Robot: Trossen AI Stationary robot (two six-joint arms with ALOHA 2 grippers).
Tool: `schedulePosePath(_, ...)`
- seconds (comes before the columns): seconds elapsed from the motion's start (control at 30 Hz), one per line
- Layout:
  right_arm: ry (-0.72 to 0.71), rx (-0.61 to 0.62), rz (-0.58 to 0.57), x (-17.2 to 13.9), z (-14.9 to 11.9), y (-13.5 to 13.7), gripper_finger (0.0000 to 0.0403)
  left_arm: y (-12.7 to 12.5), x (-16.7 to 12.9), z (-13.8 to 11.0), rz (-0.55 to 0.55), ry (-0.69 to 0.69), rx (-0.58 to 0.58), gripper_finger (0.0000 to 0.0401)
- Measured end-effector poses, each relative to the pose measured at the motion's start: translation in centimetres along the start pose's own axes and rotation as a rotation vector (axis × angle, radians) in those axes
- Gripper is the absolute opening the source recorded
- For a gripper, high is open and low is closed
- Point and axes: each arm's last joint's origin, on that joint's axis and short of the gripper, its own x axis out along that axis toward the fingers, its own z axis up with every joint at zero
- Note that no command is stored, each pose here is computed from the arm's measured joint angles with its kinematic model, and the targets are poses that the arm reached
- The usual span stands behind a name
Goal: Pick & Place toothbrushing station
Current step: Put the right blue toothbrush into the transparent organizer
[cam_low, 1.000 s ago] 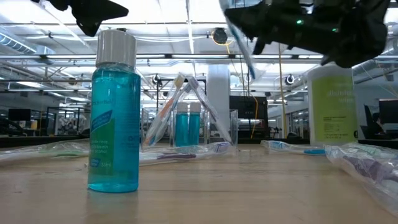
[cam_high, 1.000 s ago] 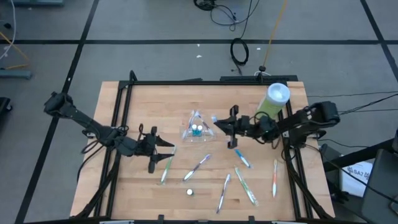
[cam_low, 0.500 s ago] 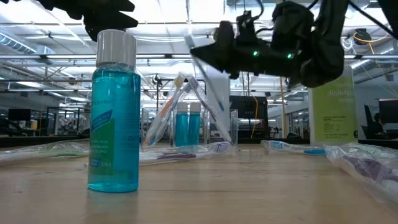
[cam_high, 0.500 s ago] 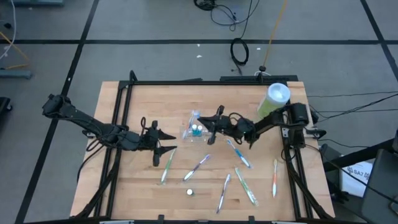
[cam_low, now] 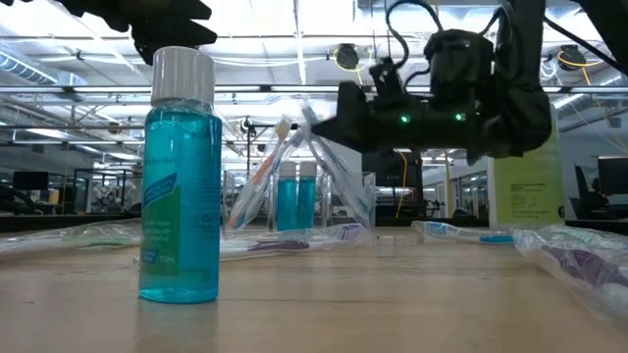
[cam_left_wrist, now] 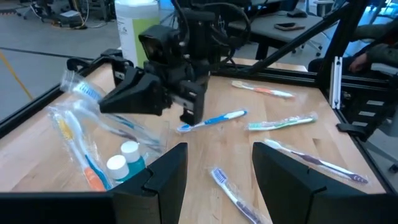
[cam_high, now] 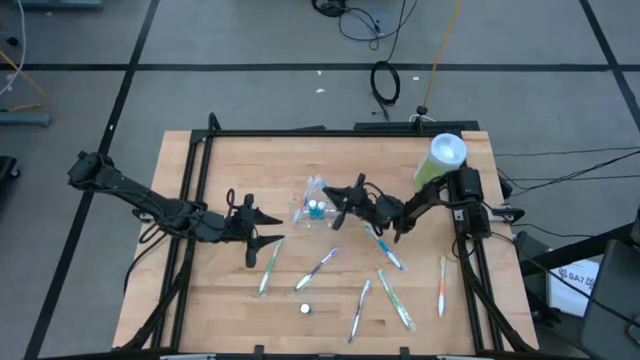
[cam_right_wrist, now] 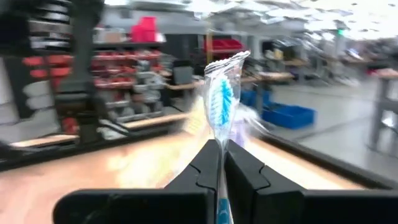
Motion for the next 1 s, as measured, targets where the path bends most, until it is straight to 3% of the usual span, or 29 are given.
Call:
schedulePosePath(0.2, 0.027, 0.059, -0.087, -1.3, -0.4, 0.1, 0.0006, -0.2, 0.0, -0.1, -0.040, 0.014, 0.000, 0.0189)
schedulePosePath(0.47, 0.034, 0.045, -0.074, -1.5, -0.4, 0.5, 0.0017, -0.3, -0.1, -0.2, -0.053, 0.022, -0.011, 0.0189)
schedulePosePath(1.0, 0.073, 0.048, -0.138, -1.5, -0.9, 0.3, 0.0155, -0.3, -0.1, -0.2, -0.053, 0.021, -0.012, 0.0189)
